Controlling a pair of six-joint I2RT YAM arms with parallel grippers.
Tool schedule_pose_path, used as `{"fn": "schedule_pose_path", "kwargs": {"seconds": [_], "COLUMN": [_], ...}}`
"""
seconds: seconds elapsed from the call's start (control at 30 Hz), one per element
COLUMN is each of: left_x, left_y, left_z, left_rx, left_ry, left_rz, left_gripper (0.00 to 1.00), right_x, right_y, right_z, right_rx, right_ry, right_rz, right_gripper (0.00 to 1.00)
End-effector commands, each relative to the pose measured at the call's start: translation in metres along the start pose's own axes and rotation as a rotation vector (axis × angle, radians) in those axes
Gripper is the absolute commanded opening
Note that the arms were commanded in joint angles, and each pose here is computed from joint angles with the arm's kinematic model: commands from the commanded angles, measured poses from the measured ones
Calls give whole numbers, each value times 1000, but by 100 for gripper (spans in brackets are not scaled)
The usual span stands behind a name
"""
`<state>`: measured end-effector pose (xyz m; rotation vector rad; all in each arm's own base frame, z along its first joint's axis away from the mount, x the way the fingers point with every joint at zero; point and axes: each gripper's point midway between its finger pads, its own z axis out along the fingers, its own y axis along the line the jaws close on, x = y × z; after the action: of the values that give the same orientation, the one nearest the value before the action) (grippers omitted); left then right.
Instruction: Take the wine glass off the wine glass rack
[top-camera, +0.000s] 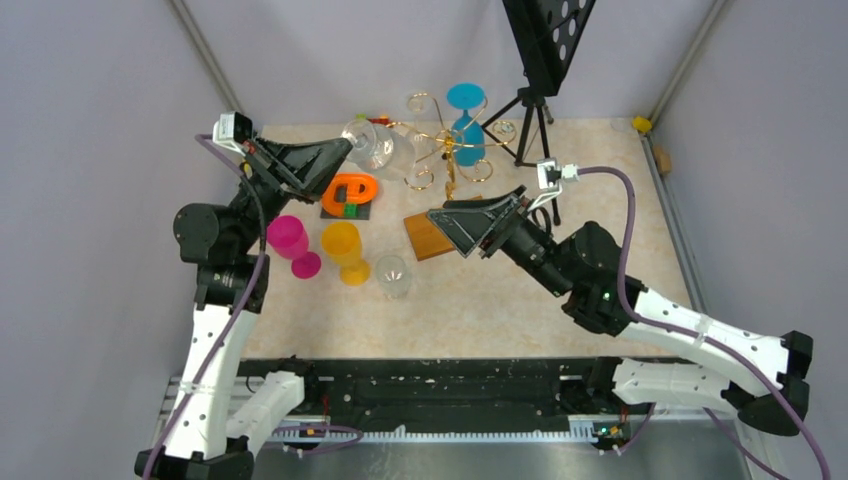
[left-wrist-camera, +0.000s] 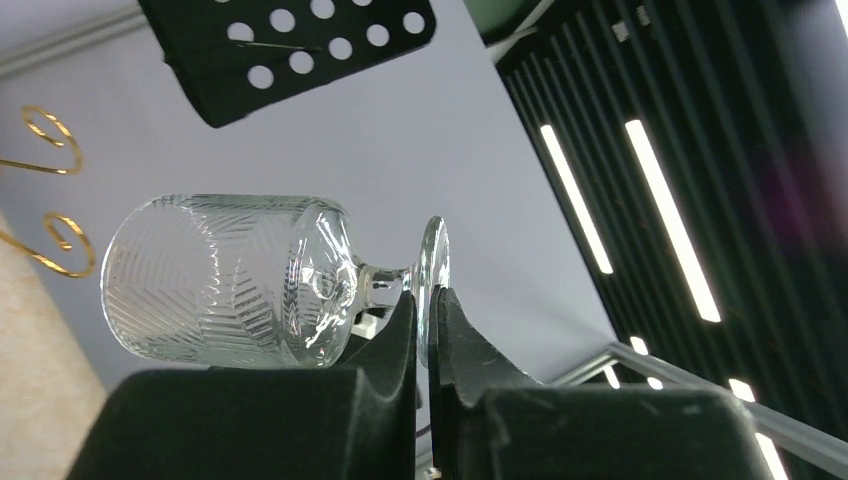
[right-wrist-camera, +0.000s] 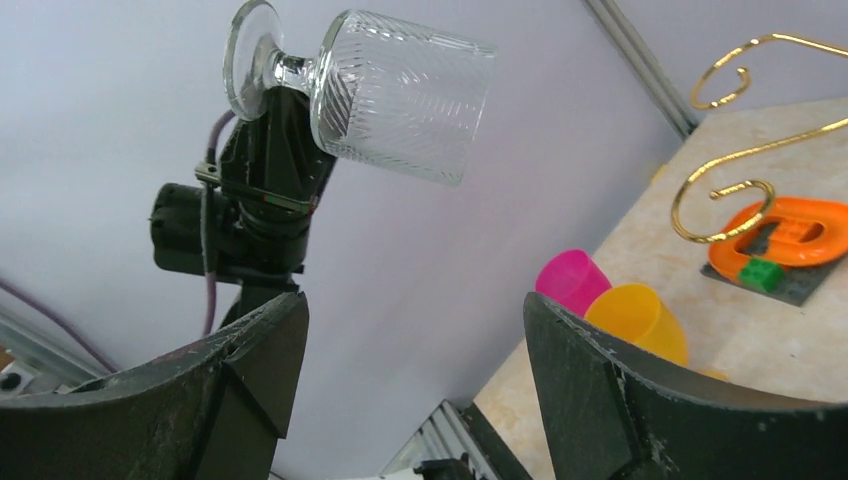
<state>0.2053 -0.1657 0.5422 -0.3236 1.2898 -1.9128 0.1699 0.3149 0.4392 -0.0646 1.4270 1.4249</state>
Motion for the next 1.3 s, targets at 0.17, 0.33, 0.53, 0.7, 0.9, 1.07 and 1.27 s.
{"fn": "schedule_pose_path", "kwargs": {"seconds": [0.17,0.33,0.53,0.7,0.9,1.07,1.27], "left_x": [11,15,16,17,18,20,20], "left_y": [-57,-51,-42,-36,-35,-34,-35], "left_z": [1,4,9,13,15,16,12], "left_rx": [199,198,195,191,195,194,207], "left_ry": [84,116,137,148,144,152,140], "left_rz": [-164,-219,-260,-281,-279,-286,-308], "left_gripper": [0,0,0,0,0,0,0], "right_x": [-57,-70,-80,-74,-60,-56,-59], "right_y": [28,28,13,30,49,61,76], "right_z": [16,20,30,29,24,19,5], "right_rx": [-134,-108,-177,-367,-530,-619,-755], "right_ry": [-308,-325,-284,-202,-134,-111,-144], "right_rz": [32,-8,61,47,66,72,51], "right_gripper": [82,82,82,78,71,54,36]}}
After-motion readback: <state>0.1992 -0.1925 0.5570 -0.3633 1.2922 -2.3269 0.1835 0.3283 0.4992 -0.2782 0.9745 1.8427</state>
